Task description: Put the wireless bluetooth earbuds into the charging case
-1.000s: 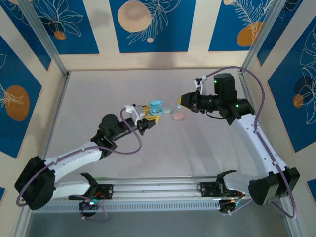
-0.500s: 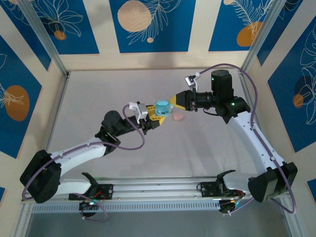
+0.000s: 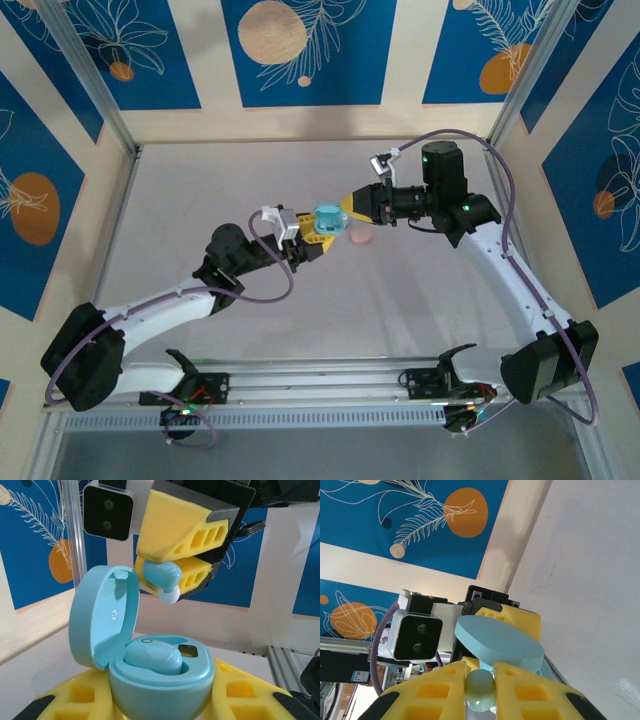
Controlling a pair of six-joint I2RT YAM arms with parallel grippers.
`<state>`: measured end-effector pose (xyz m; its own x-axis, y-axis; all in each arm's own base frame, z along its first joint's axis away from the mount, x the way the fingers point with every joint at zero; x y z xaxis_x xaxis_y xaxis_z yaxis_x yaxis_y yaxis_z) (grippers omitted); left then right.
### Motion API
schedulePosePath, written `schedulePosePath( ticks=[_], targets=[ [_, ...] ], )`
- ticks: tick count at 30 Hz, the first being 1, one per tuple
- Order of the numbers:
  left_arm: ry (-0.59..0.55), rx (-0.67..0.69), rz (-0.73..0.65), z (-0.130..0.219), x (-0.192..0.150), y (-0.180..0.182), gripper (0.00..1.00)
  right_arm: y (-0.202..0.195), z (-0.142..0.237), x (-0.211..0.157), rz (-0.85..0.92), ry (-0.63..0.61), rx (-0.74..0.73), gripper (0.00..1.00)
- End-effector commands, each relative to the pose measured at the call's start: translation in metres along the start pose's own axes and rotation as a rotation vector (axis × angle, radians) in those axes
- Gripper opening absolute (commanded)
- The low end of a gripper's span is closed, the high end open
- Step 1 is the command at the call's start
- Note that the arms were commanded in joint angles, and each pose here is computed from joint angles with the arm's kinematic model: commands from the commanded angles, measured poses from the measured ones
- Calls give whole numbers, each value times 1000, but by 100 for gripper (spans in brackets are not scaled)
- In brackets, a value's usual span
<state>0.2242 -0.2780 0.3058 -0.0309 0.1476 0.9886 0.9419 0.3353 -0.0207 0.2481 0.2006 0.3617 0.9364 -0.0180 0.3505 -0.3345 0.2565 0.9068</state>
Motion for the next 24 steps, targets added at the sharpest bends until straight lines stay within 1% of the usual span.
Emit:
schedulePosePath(
  ticks=[1, 7, 10, 15, 21, 24],
  targets=[
    [-88, -18, -49, -3, 26, -4, 27, 0, -3, -8, -16, 29, -9, 21],
    [-77, -4, -51, -1, 23, -3, 27, 8, 14, -2, 32, -73, -40, 20],
    [-76, 8, -54, -1, 23, -2, 26, 12, 19, -2, 41, -95, -36, 20],
    [-84, 20, -58, -1, 25, -1, 26, 12, 15, -8, 42, -54, -14, 20],
    [-98, 8, -58, -1, 29, -2, 26, 11, 0, -14, 46, 20, -5, 21],
    [-101, 1, -58, -1, 31, -3, 26, 7, -6, -14, 42, 33, -13, 21]
  ],
)
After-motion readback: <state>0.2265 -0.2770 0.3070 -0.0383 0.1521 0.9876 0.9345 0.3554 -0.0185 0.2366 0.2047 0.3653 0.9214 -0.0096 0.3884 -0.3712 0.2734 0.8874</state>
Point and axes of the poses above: each hand's point on the last joint's axis, 136 mm out from that joint toward the fingers, its own z axis back along the fingers, its own y axis along the line the jaws close on, x = y × z, the point moved 5 cm from there along z, back along the fingers
